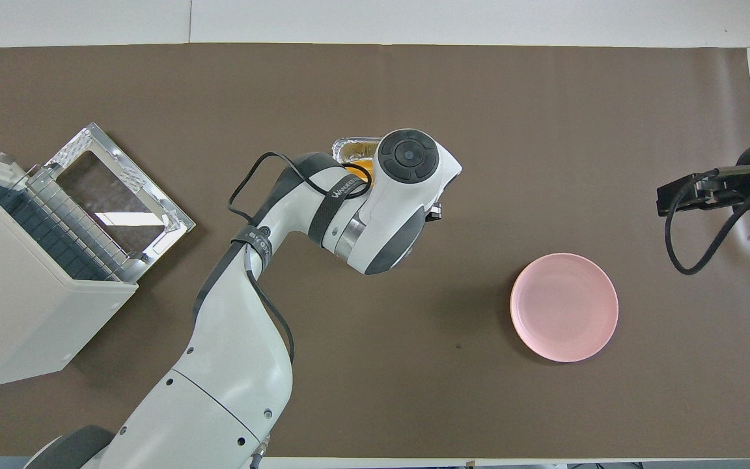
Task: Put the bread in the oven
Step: 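Carry the foil tray with the left gripper to the oven opening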
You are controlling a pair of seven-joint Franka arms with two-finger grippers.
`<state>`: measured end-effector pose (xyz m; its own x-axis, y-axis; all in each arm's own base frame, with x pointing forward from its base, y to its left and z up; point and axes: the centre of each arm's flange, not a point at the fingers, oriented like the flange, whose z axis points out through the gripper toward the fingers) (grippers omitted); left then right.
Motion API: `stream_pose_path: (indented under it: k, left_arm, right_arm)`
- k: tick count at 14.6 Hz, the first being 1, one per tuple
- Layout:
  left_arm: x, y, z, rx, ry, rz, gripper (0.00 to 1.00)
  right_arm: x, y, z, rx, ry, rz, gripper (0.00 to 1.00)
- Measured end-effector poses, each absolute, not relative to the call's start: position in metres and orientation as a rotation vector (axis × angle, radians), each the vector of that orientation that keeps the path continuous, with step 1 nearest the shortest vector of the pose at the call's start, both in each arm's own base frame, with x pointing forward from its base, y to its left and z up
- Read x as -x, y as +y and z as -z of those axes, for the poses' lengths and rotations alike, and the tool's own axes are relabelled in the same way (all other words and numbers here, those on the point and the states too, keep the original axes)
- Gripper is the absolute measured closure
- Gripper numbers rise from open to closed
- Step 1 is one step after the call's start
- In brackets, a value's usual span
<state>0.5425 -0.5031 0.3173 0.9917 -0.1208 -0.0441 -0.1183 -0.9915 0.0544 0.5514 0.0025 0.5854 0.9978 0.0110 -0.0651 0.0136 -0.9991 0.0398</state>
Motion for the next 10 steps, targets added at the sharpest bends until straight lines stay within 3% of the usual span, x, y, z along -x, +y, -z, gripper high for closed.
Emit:
stream_pose_path:
  k: [5, 10]
  left_arm:
    - [-0.564, -0.477, -0.332, -3.124, 0.027, 0.048, 0.98]
    - [-0.608, -0.406, -0.394, -3.131, 0.544, 0.036, 0.98]
  right_arm:
    - [-0.552, 0.004, -0.588, -3.103, 0.021, 0.092, 0.00]
    - [-0.552, 0.005, -0.587, -3.120, 0.020, 0.093, 0.00]
